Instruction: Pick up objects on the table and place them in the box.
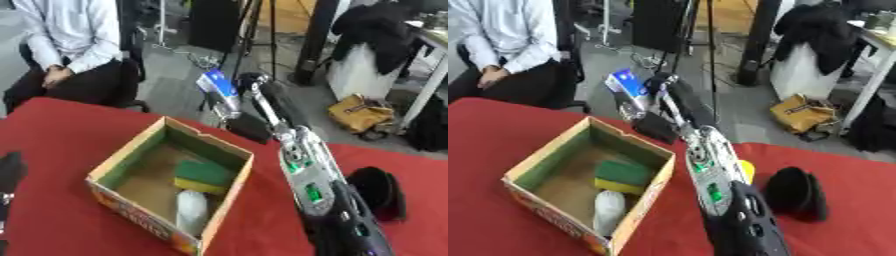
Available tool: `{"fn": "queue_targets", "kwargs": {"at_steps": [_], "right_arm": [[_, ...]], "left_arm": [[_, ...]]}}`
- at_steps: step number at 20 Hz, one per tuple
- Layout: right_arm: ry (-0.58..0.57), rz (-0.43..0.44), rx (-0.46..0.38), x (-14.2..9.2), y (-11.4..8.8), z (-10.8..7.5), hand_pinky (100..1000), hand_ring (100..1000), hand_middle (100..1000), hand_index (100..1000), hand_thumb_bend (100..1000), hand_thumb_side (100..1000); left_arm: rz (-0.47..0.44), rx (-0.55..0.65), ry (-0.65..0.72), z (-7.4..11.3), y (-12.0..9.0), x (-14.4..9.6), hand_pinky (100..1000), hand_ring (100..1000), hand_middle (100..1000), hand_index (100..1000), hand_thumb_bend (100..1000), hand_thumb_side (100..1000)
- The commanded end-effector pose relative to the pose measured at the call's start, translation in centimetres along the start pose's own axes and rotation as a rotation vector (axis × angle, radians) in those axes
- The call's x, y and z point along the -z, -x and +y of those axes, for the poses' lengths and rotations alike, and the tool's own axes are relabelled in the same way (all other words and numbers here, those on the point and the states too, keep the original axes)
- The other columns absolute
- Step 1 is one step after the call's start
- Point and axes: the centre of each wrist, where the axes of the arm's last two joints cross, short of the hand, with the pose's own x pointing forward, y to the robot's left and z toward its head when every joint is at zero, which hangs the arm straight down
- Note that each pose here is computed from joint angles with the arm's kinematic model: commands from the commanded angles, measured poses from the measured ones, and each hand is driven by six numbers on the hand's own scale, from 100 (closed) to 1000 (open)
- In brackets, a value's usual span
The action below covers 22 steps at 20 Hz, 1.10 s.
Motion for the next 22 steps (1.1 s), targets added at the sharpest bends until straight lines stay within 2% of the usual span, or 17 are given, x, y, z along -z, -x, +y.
{"fn": "queue_targets", "kwargs": {"at_steps": [1, 4, 5, 6, 15, 22], "right_arm": [[0.029, -0.015, -0.051, 0.7, 0.5, -0.8, 931, 887, 462, 627, 290, 811], [0.021, -0.014, -0.069, 0.6, 0.9, 0.1, 929, 886, 461, 625, 287, 811], [0.018, -0.016, -0.076, 0.6, 1.1, 0.3, 928, 885, 460, 623, 307, 778], [0.018, -0.016, -0.08, 0.5, 1.2, 0.6, 928, 885, 460, 624, 286, 808], [0.038, -0.013, -0.143, -0.2, 2.4, 2.7, 919, 877, 450, 610, 284, 808], [0.053, -0.029, -0.162, -0.2, 2.5, 3.4, 913, 870, 443, 598, 277, 806]], "left_arm": [[-0.036, -0.017, 0.012, -0.3, -0.5, 0.7, 997, 942, 949, 855, 100, 911], [-0.042, -0.025, 0.014, -0.5, -0.5, 0.9, 997, 942, 950, 855, 100, 911], [-0.042, -0.027, 0.015, -0.5, -0.5, 0.9, 998, 943, 950, 855, 100, 912], [-0.042, -0.029, 0.015, -0.5, -0.5, 0.9, 998, 943, 951, 855, 100, 913], [-0.053, -0.054, 0.026, -0.9, -0.5, 1.2, 998, 944, 951, 855, 100, 912], [-0.057, -0.07, 0.034, -1.2, -0.5, 1.3, 999, 945, 953, 855, 100, 914]]}}
